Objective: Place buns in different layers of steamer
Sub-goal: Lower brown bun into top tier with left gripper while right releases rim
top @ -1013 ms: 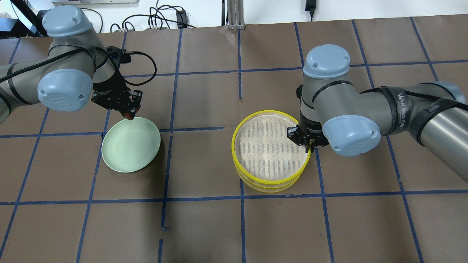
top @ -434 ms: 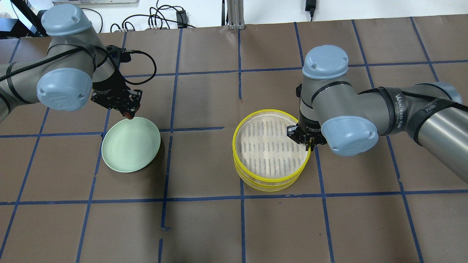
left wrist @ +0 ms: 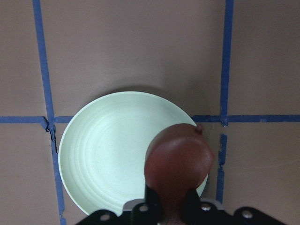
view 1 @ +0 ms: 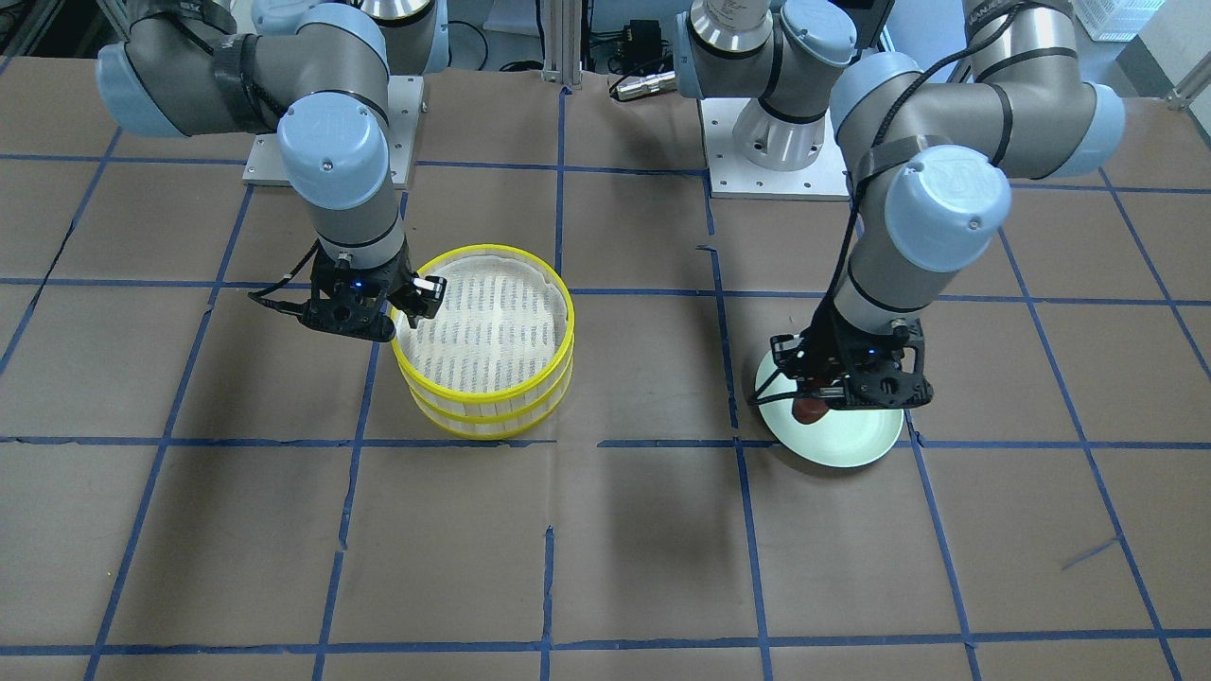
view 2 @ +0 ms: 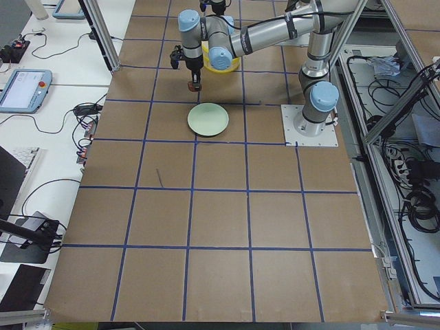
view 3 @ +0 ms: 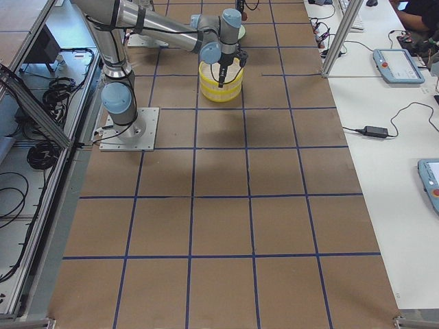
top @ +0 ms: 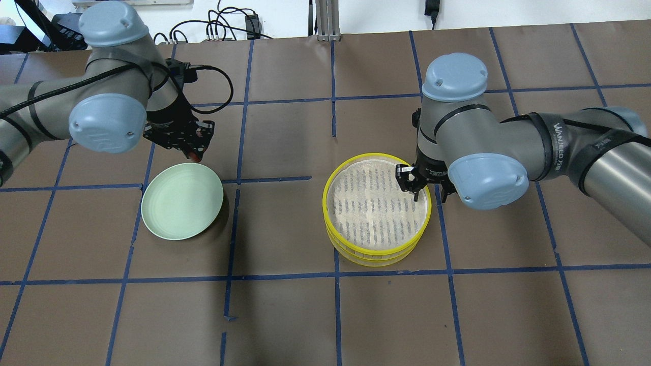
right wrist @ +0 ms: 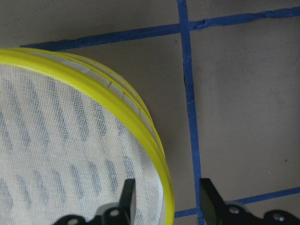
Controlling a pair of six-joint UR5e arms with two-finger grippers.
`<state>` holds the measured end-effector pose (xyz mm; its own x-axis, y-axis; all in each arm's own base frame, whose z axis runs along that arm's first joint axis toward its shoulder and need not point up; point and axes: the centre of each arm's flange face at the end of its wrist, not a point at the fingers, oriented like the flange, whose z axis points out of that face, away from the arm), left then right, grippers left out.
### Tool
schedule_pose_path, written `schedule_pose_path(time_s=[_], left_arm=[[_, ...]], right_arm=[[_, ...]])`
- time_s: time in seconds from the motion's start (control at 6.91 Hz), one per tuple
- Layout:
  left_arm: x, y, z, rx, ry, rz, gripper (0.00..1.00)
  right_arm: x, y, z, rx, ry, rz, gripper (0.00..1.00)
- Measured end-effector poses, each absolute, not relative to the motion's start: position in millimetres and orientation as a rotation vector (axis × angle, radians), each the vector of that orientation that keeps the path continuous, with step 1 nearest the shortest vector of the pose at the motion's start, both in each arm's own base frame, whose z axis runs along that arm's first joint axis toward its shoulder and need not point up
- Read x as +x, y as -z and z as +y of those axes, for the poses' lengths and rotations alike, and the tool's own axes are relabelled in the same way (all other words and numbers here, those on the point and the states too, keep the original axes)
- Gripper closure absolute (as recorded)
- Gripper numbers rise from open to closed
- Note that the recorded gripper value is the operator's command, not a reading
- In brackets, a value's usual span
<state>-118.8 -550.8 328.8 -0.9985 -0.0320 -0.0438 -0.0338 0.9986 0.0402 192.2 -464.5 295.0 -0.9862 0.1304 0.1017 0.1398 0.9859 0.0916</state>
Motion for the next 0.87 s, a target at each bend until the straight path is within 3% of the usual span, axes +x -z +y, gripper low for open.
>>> schedule_pose_path(time_s=[0.43, 0.87], left_arm=[[-263, -345, -516, -0.147, -0.026, 3.198, 0.71], [-356, -339, -487, -0.235, -0.025, 3.267, 0.71]], right_arm=[[146, -352, -486, -0.187, 0.22, -3.037, 0.0], [85, -446, -472, -0.072, 0.23, -3.033, 0.0]])
